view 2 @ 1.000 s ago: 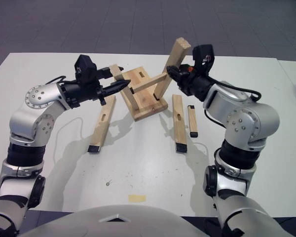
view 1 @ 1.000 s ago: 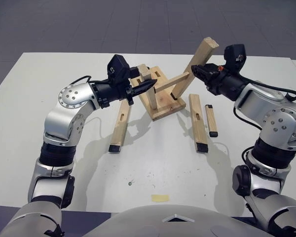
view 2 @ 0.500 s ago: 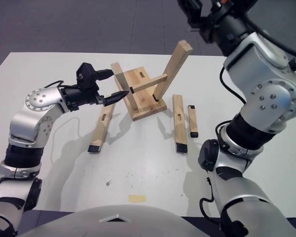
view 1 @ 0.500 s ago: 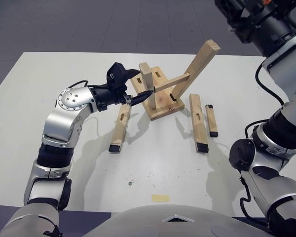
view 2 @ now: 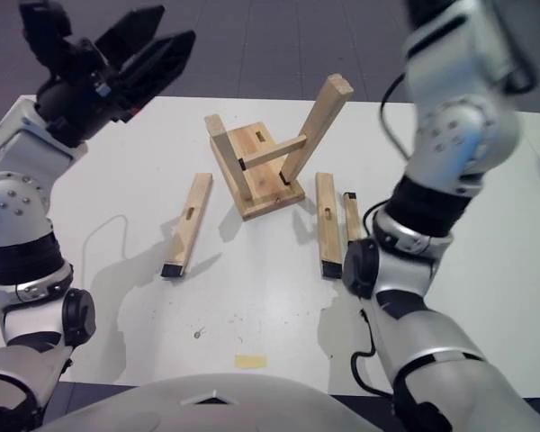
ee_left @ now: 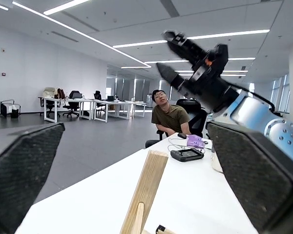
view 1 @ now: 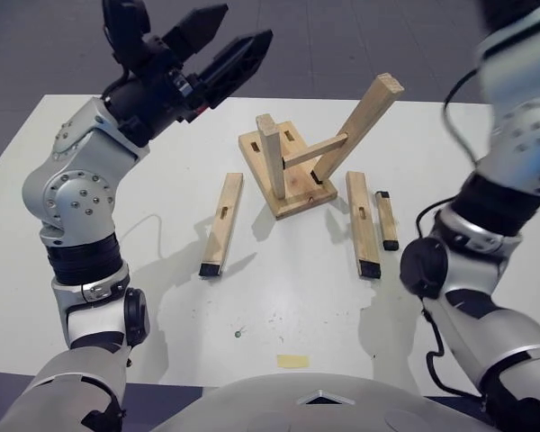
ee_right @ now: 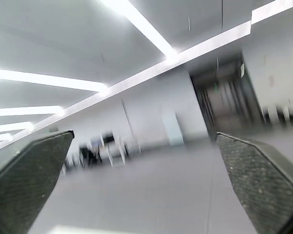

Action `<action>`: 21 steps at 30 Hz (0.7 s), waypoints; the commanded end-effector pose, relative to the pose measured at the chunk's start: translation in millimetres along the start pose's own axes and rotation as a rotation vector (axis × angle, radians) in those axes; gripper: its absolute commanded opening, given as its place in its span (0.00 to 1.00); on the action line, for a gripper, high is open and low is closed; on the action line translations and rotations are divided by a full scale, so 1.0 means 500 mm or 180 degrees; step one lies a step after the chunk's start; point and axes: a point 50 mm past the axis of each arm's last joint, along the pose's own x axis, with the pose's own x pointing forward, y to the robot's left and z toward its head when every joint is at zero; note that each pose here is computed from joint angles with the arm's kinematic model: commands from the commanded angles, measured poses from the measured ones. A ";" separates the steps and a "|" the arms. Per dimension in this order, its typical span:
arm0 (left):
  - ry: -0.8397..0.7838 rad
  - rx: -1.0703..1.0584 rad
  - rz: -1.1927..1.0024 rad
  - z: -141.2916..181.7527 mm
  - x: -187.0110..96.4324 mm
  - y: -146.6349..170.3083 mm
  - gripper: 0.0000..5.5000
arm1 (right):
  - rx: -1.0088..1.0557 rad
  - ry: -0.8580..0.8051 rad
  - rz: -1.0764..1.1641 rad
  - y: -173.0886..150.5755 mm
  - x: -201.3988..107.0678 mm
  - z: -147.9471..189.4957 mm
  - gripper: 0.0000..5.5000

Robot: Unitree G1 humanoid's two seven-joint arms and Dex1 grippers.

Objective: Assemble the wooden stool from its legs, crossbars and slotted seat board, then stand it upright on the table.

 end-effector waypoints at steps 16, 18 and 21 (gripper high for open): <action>0.0021 -0.0088 0.0433 -0.033 0.006 0.011 0.98 | 0.0370 -0.0232 -0.0001 -0.017 -0.041 -0.016 0.98; -0.0163 -0.0030 0.0852 -0.012 -0.002 0.043 0.98 | 0.0256 -0.0431 -0.0183 -0.038 -0.056 0.016 0.98; -0.0096 0.0047 0.1382 -0.021 -0.018 0.084 0.98 | 0.0168 -0.0457 -0.0432 -0.067 -0.084 0.015 0.98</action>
